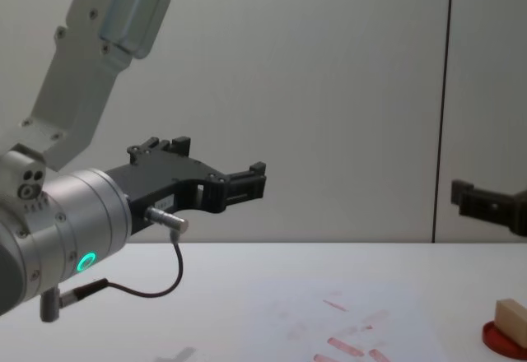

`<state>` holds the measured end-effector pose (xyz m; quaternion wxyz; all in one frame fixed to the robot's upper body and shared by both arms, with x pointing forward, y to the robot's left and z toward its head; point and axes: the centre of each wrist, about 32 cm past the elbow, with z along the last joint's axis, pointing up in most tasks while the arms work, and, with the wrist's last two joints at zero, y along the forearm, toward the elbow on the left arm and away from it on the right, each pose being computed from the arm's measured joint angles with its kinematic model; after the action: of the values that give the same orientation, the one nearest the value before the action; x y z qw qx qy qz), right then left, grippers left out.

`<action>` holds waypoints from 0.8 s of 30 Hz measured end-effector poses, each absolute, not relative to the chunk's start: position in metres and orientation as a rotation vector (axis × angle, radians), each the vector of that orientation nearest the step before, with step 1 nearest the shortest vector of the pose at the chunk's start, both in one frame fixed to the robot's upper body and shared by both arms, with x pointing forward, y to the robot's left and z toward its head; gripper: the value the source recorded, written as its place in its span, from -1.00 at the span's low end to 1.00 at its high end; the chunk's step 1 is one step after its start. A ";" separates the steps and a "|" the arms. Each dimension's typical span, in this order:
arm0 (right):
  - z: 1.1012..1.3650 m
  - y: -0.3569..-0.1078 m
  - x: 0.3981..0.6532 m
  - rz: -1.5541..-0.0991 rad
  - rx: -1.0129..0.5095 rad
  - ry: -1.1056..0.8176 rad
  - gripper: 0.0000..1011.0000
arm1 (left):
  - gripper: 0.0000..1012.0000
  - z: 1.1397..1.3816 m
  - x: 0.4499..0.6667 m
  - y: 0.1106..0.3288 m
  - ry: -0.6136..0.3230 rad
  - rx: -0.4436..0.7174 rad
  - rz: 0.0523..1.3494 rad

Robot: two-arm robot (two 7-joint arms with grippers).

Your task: Use the one hand to pick up the stamp and affix it onto the A4 paper.

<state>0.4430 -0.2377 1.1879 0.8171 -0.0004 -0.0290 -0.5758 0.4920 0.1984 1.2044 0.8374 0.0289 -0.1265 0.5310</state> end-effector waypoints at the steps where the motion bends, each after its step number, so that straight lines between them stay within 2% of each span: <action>1: 1.188 -0.238 0.443 -1.228 -0.008 -0.059 0.98 | 0.98 1.204 0.492 0.198 -0.268 0.061 1.124; 15: 1.184 -0.251 0.442 -1.278 -0.185 -0.016 0.98 | 0.98 1.204 0.492 0.198 -0.268 0.061 1.124; 24: 1.185 -0.257 0.445 -1.306 -0.210 0.014 0.98 | 0.98 1.204 0.492 0.198 -0.268 0.061 1.124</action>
<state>0.4448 -0.2569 1.1847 0.7891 -0.0975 0.0066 -0.6064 0.4920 0.1984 1.2044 0.8374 0.0289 -0.1265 0.5310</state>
